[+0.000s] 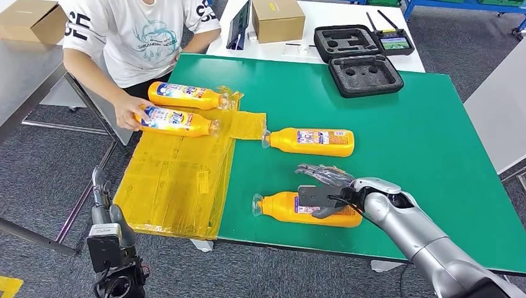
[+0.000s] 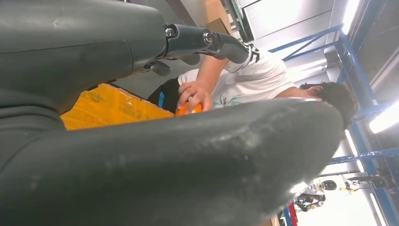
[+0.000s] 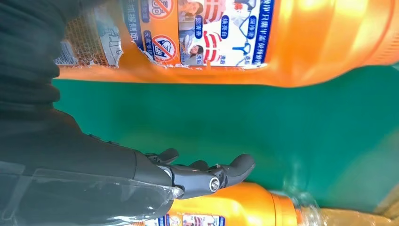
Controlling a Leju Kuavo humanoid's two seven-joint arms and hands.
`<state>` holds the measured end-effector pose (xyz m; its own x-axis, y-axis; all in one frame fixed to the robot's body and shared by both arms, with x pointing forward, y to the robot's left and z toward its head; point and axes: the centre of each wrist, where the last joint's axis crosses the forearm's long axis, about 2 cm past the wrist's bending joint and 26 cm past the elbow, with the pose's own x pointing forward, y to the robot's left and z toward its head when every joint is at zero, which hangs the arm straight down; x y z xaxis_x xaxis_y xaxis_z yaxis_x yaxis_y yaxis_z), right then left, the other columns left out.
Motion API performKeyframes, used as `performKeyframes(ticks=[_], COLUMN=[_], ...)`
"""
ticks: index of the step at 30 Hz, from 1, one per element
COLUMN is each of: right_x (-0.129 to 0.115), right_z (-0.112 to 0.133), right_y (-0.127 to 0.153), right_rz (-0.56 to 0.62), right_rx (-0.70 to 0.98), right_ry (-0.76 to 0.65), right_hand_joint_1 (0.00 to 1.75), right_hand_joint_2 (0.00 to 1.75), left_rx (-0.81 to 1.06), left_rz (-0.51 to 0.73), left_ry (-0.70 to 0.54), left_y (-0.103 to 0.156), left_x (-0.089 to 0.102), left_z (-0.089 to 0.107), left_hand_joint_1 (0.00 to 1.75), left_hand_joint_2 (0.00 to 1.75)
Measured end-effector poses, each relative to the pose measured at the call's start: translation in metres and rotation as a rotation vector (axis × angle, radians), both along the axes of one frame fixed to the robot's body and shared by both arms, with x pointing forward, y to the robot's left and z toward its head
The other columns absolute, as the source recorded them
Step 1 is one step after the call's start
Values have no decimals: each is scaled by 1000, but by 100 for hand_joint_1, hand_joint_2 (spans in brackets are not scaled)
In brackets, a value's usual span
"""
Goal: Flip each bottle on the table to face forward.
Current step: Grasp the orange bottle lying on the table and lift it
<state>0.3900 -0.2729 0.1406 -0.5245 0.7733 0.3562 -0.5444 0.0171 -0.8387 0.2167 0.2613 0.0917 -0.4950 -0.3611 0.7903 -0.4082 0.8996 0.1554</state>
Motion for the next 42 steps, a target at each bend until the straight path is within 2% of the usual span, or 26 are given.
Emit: performKeyframes(ticks=[6, 16, 42], right_x=[1, 1, 14], right_z=[-4, -5, 16], right_y=[0, 3, 16], right_rz=[-18, -11, 48], right_rx=[-33, 16, 96], right_ry=[-26, -20, -28], right_hand_joint_1=[0, 0, 0], right_hand_joint_2=[175, 175, 175], left_rx=[-3, -12, -13], left_rz=[0, 2, 17], left_ry=[1, 1, 14], left_y=[-1, -1, 0], left_x=[0, -1, -8], left_z=[0, 0, -5], left_hand_joint_1=[0, 0, 0], left_hand_joint_2=[0, 0, 0])
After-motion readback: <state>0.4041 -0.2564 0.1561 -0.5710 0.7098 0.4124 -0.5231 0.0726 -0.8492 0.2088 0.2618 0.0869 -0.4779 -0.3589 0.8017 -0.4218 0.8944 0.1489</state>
